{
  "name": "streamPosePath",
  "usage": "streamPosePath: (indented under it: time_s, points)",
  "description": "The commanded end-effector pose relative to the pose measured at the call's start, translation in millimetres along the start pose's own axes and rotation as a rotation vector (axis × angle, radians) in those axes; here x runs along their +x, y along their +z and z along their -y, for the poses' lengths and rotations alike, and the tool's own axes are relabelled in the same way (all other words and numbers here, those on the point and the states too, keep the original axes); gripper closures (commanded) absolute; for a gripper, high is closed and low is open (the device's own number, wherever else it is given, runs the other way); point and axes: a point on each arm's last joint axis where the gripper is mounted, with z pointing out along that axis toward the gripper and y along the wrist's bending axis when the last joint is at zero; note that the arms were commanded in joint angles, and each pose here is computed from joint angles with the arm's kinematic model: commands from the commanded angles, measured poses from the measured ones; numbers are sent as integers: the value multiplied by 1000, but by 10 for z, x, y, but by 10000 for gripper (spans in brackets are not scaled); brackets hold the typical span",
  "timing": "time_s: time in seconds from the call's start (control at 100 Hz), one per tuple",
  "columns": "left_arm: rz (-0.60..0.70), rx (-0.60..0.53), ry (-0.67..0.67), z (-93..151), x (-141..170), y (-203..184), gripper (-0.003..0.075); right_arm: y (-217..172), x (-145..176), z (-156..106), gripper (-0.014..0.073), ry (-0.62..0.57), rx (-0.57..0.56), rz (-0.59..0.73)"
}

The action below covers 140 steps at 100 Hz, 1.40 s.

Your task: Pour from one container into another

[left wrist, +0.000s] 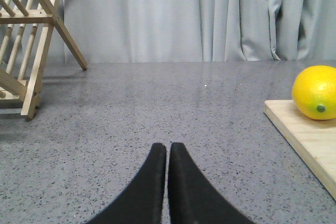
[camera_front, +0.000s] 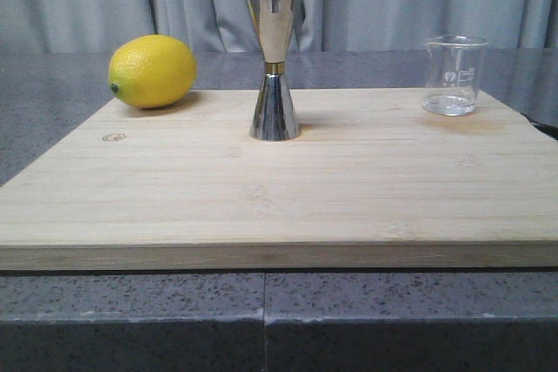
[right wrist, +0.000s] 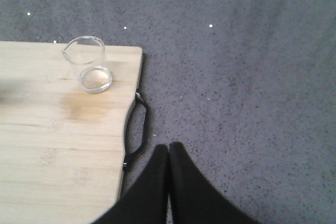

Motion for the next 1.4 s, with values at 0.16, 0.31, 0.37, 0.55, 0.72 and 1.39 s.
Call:
streamPosePath:
  time_s: [0.16,0.31,0.37,0.55,0.72,1.39]
  points:
    - [69,-11,-12,-8,17,-10,739,-191,17,59,667,15,50,176]
    - [69,-11,-12,-8,17,-10,739,-190,283,47,667,99,55,345]
    - [69,-11,-12,-8,17,-10,739,-132,424,31,667,135,41,423]
    - [69,-11,-12,-8,17,-10,739,122,928,21,667,163,45,537]
    - [69,-11,-12,-8,17,-10,739,318,1314,12,667,160,45,616]
    - [69,-11,-12,-8,17,-10,739,418,1484,4,667,40,78,632]
